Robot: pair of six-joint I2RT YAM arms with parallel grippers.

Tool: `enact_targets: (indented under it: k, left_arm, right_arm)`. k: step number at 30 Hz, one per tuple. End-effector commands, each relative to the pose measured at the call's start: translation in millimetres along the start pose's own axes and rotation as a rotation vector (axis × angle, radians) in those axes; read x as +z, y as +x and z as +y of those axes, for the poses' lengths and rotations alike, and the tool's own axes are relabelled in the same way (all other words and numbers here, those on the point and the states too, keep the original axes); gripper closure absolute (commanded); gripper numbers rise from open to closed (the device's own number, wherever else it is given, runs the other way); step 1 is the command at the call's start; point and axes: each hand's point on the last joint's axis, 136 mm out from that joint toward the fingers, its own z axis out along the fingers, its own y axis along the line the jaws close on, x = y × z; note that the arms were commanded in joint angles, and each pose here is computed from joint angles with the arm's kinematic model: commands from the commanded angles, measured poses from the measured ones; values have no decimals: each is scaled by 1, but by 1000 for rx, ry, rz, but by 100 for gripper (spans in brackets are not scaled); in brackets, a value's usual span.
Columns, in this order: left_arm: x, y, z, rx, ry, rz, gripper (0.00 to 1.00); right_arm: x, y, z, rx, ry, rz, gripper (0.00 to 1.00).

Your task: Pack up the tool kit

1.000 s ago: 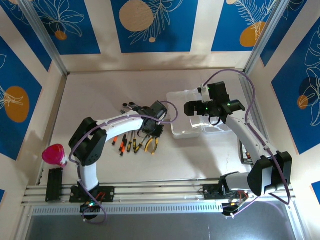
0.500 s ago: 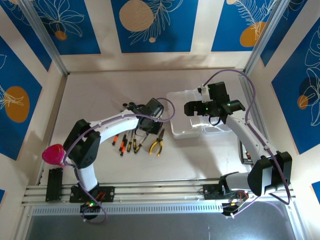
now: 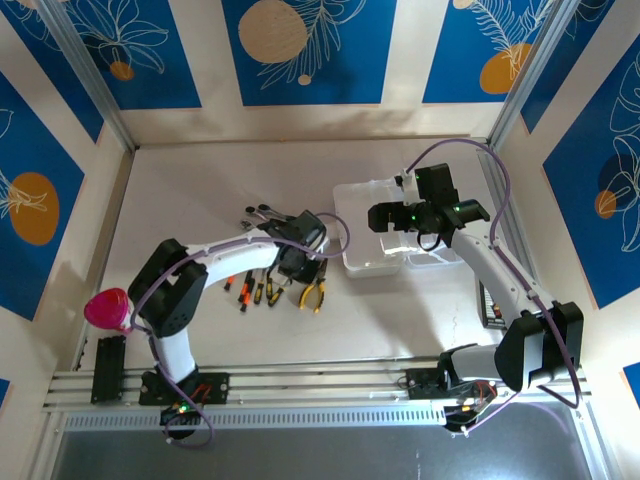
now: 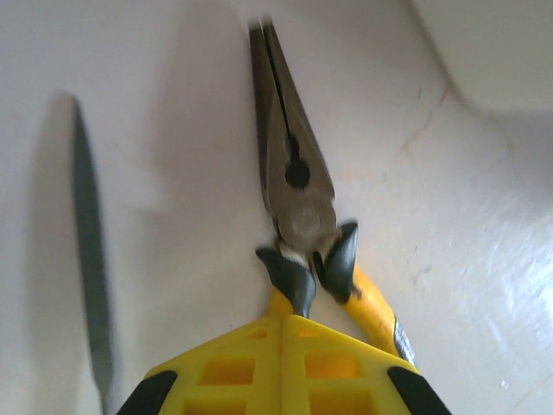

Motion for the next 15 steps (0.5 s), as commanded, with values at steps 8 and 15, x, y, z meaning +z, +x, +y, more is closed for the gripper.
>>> enact_targets:
  k: [8,15]
  left_arm:
    - [20,30,-12,34,47,75,69]
    - [35,35,-3,20,2,118,66]
  right_arm:
    - [11,9,3,-4,-27,46,1]
    - [12,10,2,-5,-21,52,1]
